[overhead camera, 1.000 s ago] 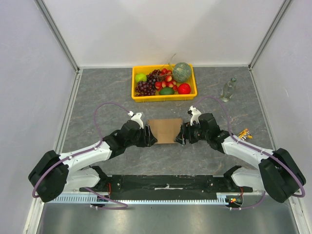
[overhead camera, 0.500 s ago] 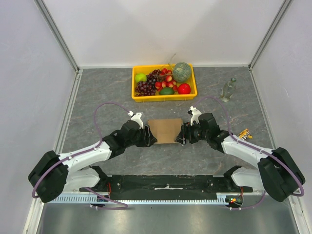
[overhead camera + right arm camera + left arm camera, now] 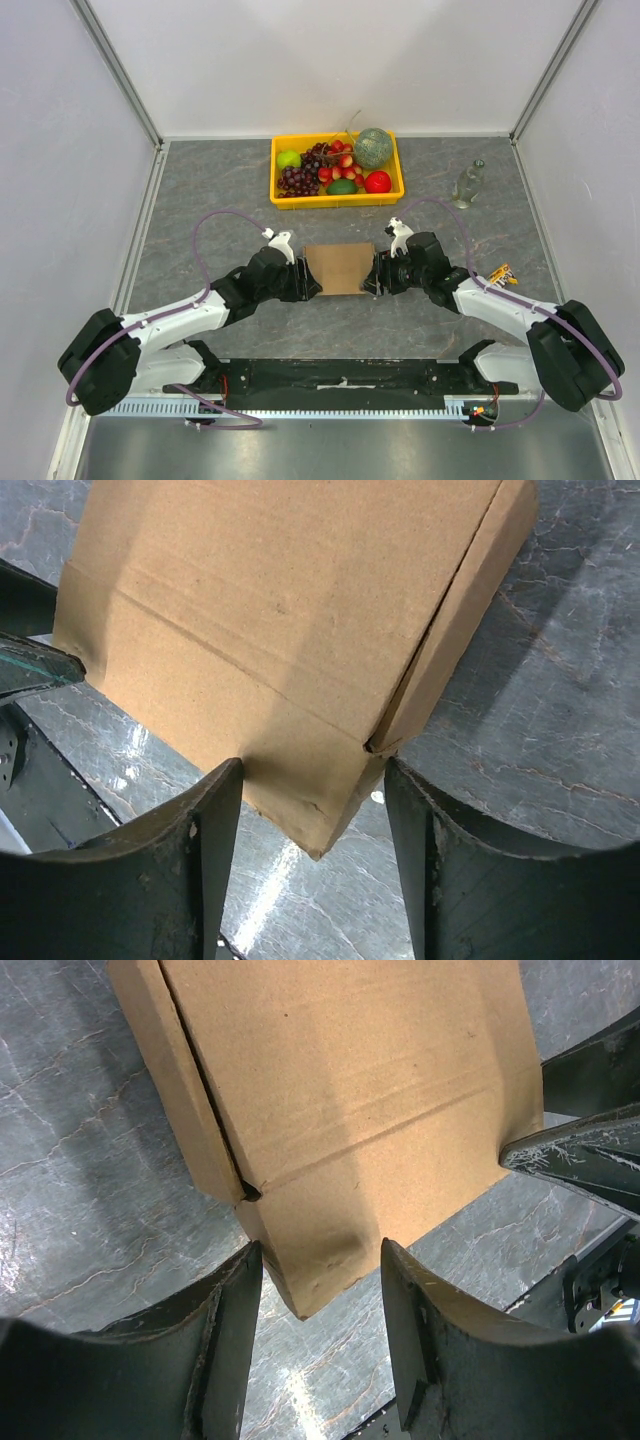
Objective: Fold the paper box
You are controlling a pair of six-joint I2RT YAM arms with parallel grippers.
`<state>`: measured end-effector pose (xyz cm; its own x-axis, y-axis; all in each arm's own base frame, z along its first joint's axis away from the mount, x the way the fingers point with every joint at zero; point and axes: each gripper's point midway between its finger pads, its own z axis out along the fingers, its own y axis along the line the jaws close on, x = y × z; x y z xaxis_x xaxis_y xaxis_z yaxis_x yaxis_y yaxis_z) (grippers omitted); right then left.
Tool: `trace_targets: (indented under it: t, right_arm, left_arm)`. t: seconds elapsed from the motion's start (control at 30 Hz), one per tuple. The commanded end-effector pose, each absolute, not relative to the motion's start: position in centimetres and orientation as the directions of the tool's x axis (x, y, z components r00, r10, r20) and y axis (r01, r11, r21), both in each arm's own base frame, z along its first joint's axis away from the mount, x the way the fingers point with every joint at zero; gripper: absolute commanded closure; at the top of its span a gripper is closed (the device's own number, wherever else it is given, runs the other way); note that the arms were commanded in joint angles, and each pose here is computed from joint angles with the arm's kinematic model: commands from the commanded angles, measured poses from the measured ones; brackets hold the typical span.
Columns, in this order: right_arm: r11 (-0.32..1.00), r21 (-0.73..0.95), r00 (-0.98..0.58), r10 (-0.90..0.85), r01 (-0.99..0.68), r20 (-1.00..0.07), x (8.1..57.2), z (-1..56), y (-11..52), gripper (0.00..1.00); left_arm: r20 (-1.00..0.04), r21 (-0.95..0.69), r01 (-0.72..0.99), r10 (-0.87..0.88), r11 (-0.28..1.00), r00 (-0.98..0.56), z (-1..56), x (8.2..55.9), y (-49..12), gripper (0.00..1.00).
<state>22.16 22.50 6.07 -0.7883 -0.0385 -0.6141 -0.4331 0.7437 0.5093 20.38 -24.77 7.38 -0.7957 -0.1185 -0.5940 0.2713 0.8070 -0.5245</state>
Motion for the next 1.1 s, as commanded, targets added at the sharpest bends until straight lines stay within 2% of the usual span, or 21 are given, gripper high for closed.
trace_targets:
  t: [0.0, 0.23, 0.47, 0.87, 1.07]
  right_arm:
    - [0.732, 0.509, -0.777, -0.044, -0.453, -0.629, 22.4, 6.3, 22.7, 0.37]
    - [0.719, 0.522, -0.781, -0.046, -0.459, -0.623, 22.4, 6.7, 23.1, 0.45]
    - [0.736, 0.506, -0.787, -0.058, -0.449, -0.614, 22.6, 5.7, 22.8, 0.45]
    - [0.737, 0.485, -0.740, -0.031, -0.471, -0.672, 23.6, 7.7, 22.5, 0.34]
    - [0.721, 0.493, -0.735, -0.034, -0.487, -0.678, 23.7, 8.8, 22.7, 0.34]
  left_arm:
    - [-0.619, -0.542, 0.302, -0.129, 0.784, -0.775, 8.4, 20.9, -25.6, 0.43]
    - [-0.617, -0.543, 0.299, -0.132, 0.785, -0.776, 8.3, 20.9, -25.6, 0.43]
    - [-0.618, -0.534, 0.296, -0.127, 0.792, -0.776, 8.0, 20.9, -25.4, 0.43]
    - [-0.625, -0.512, 0.291, -0.118, 0.808, -0.772, 7.7, 21.2, -25.1, 0.43]
    - [-0.626, -0.499, 0.285, -0.113, 0.819, -0.771, 7.6, 21.3, -24.6, 0.43]
